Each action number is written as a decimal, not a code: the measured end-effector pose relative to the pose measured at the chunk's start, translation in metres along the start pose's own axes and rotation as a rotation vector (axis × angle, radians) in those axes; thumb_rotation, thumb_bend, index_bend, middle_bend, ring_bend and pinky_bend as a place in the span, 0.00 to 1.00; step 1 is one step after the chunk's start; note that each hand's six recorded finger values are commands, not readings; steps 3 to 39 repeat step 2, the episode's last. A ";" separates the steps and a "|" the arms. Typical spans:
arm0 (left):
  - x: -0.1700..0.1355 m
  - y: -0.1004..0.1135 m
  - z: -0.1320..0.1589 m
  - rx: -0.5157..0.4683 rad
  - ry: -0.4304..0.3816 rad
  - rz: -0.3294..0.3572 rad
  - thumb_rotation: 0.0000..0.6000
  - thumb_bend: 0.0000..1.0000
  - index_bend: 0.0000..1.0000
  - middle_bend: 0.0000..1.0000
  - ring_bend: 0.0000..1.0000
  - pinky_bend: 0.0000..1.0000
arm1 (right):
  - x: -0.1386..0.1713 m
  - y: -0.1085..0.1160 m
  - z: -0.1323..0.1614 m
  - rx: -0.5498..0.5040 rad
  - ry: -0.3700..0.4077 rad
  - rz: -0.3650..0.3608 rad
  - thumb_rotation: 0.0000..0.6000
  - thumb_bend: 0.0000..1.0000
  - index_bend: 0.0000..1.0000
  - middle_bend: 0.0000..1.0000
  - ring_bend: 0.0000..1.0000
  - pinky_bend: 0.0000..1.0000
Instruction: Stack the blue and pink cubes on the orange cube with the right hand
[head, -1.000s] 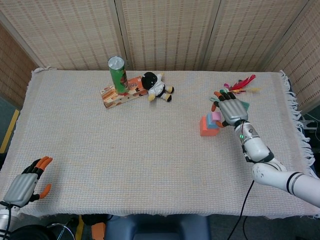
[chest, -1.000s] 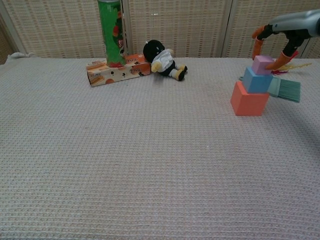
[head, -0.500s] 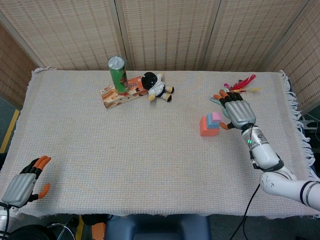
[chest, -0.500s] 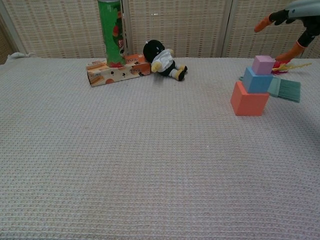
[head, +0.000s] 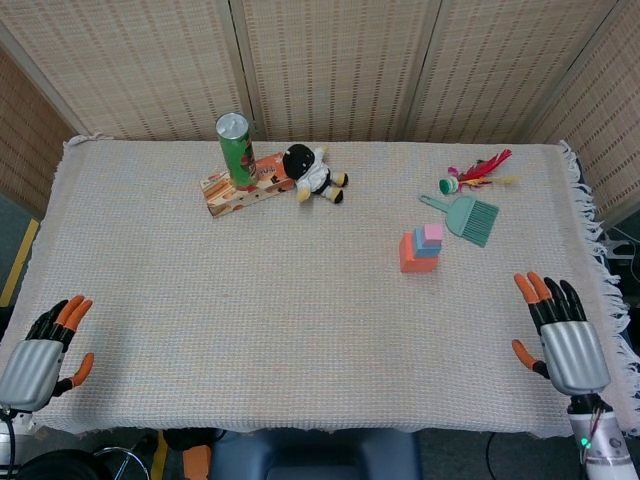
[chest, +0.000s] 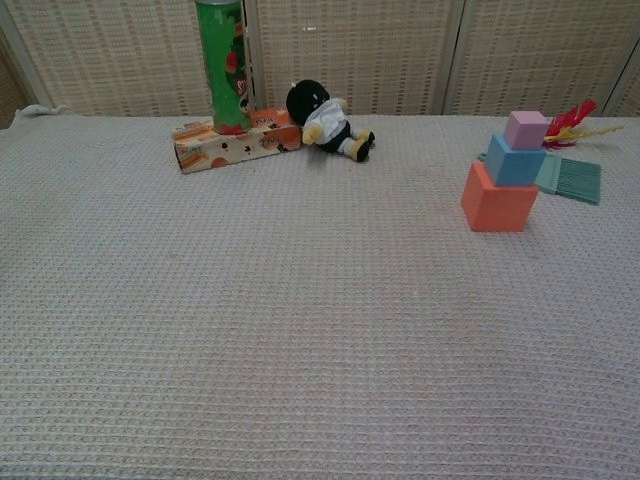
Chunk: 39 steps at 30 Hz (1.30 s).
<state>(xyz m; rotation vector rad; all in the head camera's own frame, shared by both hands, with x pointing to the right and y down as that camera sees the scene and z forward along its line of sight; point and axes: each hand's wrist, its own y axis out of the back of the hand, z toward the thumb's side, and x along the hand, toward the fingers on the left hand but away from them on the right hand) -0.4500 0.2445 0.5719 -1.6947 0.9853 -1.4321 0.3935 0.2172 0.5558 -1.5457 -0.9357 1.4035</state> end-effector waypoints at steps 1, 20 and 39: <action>-0.001 0.001 0.002 0.003 -0.010 0.015 1.00 0.44 0.01 0.00 0.00 0.11 | 0.012 0.000 0.001 -0.008 0.010 -0.009 1.00 0.18 0.00 0.00 0.00 0.00; -0.002 0.001 0.003 0.007 -0.018 0.029 1.00 0.44 0.01 0.00 0.00 0.11 | 0.019 0.000 0.002 -0.013 0.012 -0.011 1.00 0.18 0.00 0.00 0.00 0.00; -0.002 0.001 0.003 0.007 -0.018 0.029 1.00 0.44 0.01 0.00 0.00 0.11 | 0.019 0.000 0.002 -0.013 0.012 -0.011 1.00 0.18 0.00 0.00 0.00 0.00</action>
